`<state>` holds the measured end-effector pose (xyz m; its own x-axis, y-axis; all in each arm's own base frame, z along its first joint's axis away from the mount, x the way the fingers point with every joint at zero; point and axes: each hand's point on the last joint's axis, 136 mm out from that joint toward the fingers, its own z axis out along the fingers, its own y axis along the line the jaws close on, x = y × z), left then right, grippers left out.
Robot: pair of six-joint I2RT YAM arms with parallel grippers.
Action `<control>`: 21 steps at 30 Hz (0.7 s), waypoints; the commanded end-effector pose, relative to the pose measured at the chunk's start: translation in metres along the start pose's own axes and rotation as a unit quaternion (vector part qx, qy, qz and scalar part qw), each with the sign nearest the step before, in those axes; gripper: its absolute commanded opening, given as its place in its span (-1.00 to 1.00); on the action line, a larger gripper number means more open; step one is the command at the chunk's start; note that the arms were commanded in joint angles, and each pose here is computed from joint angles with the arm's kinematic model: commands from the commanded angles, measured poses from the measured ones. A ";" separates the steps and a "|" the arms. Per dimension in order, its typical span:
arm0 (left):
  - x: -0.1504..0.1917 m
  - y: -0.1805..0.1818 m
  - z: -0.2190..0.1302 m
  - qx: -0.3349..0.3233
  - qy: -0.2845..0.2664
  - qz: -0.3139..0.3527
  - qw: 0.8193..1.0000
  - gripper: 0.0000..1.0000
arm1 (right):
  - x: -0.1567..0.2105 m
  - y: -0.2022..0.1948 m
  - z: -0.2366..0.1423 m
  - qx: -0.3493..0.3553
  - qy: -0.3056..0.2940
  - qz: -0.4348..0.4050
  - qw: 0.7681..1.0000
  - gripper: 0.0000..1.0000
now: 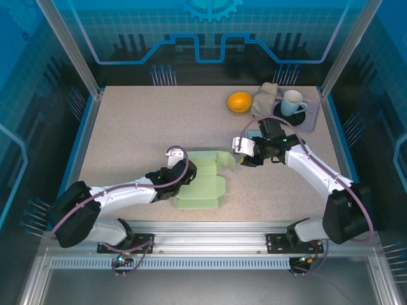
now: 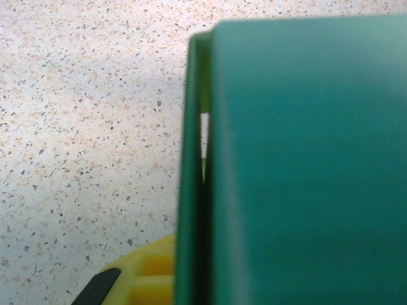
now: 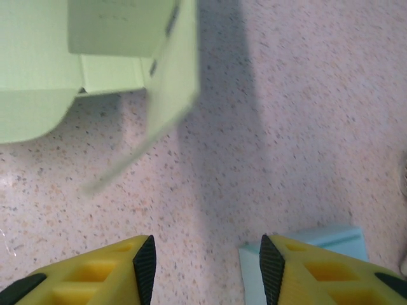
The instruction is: Fold the paper box
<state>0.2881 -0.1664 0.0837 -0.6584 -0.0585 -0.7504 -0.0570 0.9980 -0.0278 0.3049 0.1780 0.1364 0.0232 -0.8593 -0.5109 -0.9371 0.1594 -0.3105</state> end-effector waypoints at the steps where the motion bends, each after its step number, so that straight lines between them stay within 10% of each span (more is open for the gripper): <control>1: -0.008 -0.001 -0.004 0.006 -0.019 -0.006 1.000 -0.91 | -0.022 0.012 0.010 -0.023 -0.023 -0.034 0.999 -0.03; 21: -0.009 -0.011 0.000 0.016 -0.010 -0.017 1.000 -0.90 | -0.053 0.019 0.035 -0.033 -0.049 0.044 0.997 -0.12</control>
<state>0.2887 -0.1669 0.0827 -0.6574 -0.0651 -0.7507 -0.0611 0.9976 -0.0330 0.2923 0.2325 0.1250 0.0072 -0.8125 -0.5829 -0.9616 0.1543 -0.2270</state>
